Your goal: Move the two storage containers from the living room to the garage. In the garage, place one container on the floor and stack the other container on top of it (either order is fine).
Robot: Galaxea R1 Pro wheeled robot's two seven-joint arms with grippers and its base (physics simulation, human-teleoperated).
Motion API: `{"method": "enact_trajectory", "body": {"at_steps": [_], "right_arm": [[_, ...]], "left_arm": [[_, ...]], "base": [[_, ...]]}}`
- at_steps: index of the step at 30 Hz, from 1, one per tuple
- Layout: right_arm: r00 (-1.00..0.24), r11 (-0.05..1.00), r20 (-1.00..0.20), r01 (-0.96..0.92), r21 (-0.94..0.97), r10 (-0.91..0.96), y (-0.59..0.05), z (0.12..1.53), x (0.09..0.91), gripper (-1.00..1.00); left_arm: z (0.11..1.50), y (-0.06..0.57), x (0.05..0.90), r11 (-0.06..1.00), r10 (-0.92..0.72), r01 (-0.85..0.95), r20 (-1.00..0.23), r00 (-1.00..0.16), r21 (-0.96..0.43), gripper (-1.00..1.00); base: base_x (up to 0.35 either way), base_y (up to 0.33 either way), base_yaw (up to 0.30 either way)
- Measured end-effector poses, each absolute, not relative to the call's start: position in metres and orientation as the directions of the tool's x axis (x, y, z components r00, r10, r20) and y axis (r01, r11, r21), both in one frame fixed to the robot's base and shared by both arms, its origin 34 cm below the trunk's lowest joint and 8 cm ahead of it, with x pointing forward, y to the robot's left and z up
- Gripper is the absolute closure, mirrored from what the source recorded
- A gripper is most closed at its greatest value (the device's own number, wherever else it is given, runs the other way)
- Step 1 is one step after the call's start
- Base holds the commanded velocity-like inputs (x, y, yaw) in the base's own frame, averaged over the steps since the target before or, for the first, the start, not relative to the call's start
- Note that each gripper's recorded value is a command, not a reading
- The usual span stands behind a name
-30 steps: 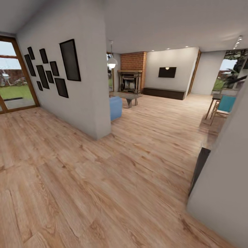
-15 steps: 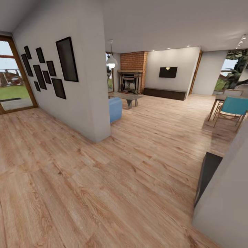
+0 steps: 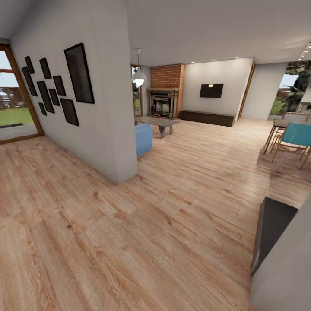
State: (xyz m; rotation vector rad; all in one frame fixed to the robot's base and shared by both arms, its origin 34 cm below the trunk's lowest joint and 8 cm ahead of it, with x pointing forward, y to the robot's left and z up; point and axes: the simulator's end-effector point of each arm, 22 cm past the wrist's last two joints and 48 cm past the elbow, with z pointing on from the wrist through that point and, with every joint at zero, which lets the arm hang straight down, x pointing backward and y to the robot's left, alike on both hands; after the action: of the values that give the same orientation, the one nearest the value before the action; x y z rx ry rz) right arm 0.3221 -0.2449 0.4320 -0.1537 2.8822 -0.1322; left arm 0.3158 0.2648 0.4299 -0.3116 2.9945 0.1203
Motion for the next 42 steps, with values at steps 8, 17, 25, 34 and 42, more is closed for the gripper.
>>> {"method": "enact_trajectory", "body": {"at_steps": [8, 17, 25, 34, 42], "right_arm": [[-0.963, 0.991, -0.244, -0.092, -0.102, -0.115, -0.2442, 0.432, 0.3221, -1.0], [-0.963, 0.991, -0.244, -0.092, -0.101, -0.115, -0.2436, 0.432, 0.3221, -1.0], [-0.963, 0.99, -0.244, -0.094, -0.101, -0.116, -0.243, 0.432, 0.3222, -1.0], [-0.963, 0.99, -0.243, -0.096, -0.1, -0.117, -0.2428, 0.4319, 0.3219, -1.0], [-0.963, 0.99, -0.244, -0.095, -0.101, -0.117, -0.2436, 0.4319, 0.3221, -1.0]], "left_arm": [[0.43, 0.2652, 0.3162, 0.975, -0.2, -0.21, -0.136, -0.97, 0.066, -1.0], [0.4299, 0.2646, 0.3159, 0.976, -0.2, -0.21, -0.136, -0.97, 0.066, -1.0], [0.4299, 0.2646, 0.3155, 0.976, -0.2, -0.21, -0.135, -0.97, 0.066, -1.0], [0.4299, 0.2645, 0.3157, 0.976, -0.2, -0.21, -0.136, -0.97, 0.065, -1.0], [0.43, 0.2646, 0.316, 0.976, -0.2, -0.21, -0.136, -0.97, 0.066, -1.0]], "base": [[0.322, 0.0, -0.211], [0.322, 0.0, -0.222], [0.322, 0.0, -0.026], [0.322, 0.0, -0.001], [0.322, 0.0, 0.0]]}}
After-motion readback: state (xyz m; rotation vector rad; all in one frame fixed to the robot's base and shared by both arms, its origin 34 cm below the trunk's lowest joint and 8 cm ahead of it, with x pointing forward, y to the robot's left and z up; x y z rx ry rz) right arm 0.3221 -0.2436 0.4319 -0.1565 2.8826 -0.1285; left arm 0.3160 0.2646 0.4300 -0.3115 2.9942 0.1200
